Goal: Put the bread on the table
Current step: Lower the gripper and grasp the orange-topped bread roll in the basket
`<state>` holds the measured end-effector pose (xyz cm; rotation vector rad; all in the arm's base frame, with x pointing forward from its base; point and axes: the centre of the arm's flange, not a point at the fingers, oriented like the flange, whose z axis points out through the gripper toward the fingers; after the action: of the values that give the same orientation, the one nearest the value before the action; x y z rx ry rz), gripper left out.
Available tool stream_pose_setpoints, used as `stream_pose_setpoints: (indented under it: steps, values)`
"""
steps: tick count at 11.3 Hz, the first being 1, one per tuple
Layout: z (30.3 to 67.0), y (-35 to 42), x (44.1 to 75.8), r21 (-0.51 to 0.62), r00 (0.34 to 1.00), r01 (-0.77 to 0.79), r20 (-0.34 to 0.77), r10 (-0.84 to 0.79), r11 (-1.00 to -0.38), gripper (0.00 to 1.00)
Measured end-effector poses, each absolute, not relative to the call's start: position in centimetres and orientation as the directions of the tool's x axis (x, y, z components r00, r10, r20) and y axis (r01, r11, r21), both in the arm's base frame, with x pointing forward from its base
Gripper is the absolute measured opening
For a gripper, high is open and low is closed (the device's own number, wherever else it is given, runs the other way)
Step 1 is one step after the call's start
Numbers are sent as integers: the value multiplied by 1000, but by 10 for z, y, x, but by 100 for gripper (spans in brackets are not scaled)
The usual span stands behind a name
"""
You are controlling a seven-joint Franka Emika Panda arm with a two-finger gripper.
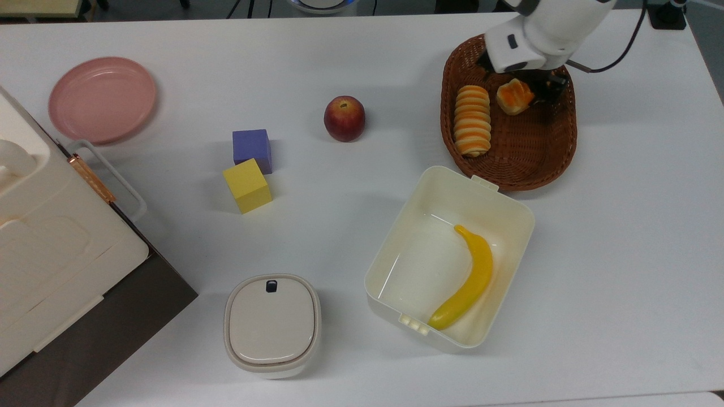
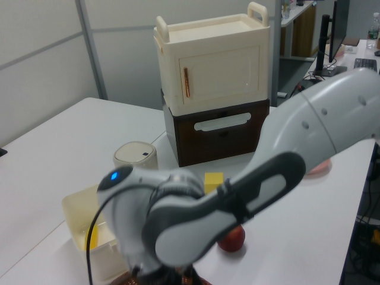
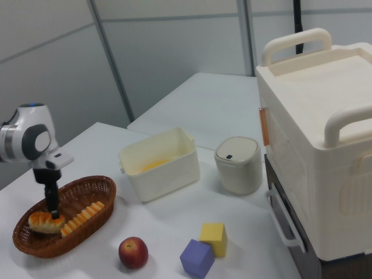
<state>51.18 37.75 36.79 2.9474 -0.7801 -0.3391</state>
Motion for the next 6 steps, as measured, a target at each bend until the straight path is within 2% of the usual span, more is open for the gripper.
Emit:
stream_pose_setpoints:
  steps: [3, 6]
  values:
    - [340, 421, 482, 153, 859, -443, -207, -467, -883, 100]
    - [337, 426, 478, 156, 863, -435, -209, -460, -887, 96]
